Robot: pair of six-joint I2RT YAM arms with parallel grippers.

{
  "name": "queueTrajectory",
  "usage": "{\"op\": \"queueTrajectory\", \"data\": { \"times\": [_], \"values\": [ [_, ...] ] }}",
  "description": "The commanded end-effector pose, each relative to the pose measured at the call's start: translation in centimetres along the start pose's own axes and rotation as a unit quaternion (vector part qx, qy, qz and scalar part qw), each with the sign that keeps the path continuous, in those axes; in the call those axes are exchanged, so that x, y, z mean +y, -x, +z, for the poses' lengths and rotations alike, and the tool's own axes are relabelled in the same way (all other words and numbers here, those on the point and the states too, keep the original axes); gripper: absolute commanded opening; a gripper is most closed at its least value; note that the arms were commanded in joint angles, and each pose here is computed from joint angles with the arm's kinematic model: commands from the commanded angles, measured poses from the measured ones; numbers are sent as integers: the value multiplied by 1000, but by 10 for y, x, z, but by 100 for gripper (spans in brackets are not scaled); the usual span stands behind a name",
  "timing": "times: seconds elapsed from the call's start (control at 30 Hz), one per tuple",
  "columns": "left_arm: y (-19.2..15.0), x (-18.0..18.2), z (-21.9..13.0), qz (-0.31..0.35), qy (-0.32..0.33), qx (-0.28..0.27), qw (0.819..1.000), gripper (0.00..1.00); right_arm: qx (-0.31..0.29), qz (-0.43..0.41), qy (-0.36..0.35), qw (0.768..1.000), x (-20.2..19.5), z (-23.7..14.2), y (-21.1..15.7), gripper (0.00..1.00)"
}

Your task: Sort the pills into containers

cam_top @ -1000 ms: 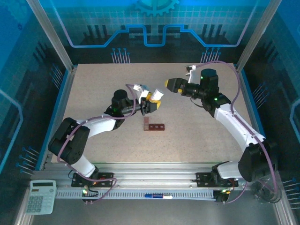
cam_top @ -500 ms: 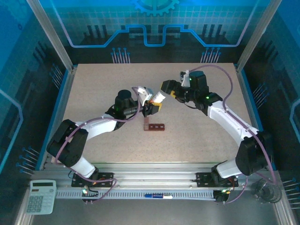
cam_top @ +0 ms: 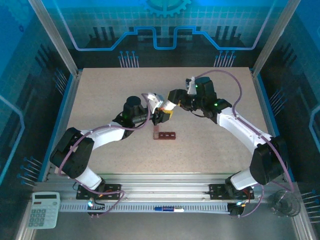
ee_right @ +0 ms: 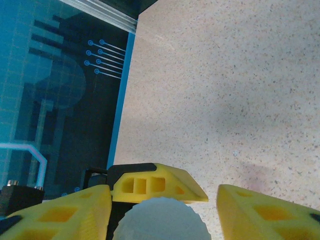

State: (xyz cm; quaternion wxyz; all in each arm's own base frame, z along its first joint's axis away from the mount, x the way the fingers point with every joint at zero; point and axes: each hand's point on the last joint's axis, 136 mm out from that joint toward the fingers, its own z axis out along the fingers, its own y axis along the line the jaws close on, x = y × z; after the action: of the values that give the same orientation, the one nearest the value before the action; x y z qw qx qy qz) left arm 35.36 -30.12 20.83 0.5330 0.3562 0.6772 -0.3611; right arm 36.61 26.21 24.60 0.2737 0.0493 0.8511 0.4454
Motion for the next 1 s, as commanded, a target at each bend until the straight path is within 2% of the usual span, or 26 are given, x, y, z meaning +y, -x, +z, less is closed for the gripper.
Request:
{"op": "queueTrajectory", "data": {
  "times": [0.0, 0.07, 0.23, 0.47, 0.6, 0.7, 0.8, 0.97],
  "values": [
    [24, 0, 1, 22, 5, -27, 999, 0, 2, -8, 3, 1000, 4, 2, -2, 48],
    [26, 0, 1, 20, 4, -32, 999, 0, 1, -18, 6, 1000, 5, 1, -2, 45],
    [34, -4, -2, 4, -14, -46, 999, 0, -16, -85, 35, 996, 11, -5, 7, 44],
    [58, -16, -18, -56, -93, -98, 989, 0, -20, -213, 136, 967, 36, -22, 13, 47],
    [66, -19, -21, -93, -135, -117, 979, 0, -14, -238, 162, 957, 41, -27, 12, 49],
    [65, -18, -19, -103, -140, -118, 978, 0, -16, -230, 172, 958, 44, -29, 15, 56],
    [60, -14, -17, -97, -126, -111, 981, 0, -28, -217, 170, 961, 48, -36, 22, 74],
    [49, -2, -14, -73, -80, -83, 991, 0, -60, -170, 151, 972, 44, -50, 37, 84]
  ]
}}
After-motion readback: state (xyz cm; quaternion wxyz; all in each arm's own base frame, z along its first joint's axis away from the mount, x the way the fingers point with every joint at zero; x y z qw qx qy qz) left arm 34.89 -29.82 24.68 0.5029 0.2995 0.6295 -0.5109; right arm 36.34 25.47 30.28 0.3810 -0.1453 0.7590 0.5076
